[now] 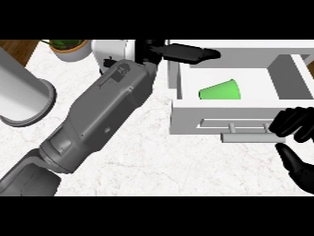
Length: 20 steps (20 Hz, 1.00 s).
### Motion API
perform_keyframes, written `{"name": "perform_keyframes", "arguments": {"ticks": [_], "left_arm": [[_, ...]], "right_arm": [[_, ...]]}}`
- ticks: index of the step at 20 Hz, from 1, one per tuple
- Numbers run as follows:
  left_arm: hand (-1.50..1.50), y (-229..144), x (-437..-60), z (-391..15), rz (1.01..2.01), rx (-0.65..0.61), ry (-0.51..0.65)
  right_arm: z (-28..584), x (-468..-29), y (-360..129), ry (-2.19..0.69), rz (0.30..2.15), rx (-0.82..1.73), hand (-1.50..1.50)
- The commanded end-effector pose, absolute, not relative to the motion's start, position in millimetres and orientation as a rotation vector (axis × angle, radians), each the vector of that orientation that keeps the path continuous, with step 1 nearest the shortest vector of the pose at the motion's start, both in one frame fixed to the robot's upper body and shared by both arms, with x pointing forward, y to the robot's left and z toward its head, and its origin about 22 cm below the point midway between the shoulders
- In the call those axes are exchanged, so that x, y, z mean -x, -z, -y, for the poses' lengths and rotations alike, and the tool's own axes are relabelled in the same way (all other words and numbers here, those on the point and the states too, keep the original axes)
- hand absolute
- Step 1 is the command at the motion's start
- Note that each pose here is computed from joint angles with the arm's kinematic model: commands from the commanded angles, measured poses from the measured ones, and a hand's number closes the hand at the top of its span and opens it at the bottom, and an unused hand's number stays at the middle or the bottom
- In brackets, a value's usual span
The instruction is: Pick up the cup, place it into the drawer and close the drawer
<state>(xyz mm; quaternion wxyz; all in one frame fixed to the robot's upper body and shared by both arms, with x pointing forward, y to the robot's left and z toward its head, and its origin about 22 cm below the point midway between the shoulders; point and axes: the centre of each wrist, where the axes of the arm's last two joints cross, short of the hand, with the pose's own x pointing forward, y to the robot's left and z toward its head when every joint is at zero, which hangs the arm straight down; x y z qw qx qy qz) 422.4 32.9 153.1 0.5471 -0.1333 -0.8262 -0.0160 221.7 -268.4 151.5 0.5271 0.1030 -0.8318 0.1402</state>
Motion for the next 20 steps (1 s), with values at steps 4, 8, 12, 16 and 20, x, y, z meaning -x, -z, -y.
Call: {"name": "perform_keyframes", "arguments": {"ticks": [4,8,12,16,20], "left_arm": [[-1.50,-135.6,-411.3,-99.7,1.932,0.289,-0.088],[-1.50,-123.6,-390.4,-126.8,1.908,0.280,-0.136],[-1.50,-107.8,-362.9,-179.7,1.907,0.245,-0.154],[-1.50,-105.7,-338.2,-209.7,1.876,0.269,-0.147],[-1.50,-93.1,-326.0,-241.2,1.896,0.275,-0.159]], "right_arm": [[270.8,-216.7,-148.6,-0.530,1.936,-0.122,1.50],[274.1,-210.6,-147.7,-0.627,1.874,-0.058,1.50],[270.1,-216.6,-135.6,-0.593,1.846,0.016,1.50],[257.7,-238.0,-123.8,-0.662,1.804,0.069,1.50],[246.4,-242.0,-118.9,-0.916,1.802,0.177,1.50]]}}
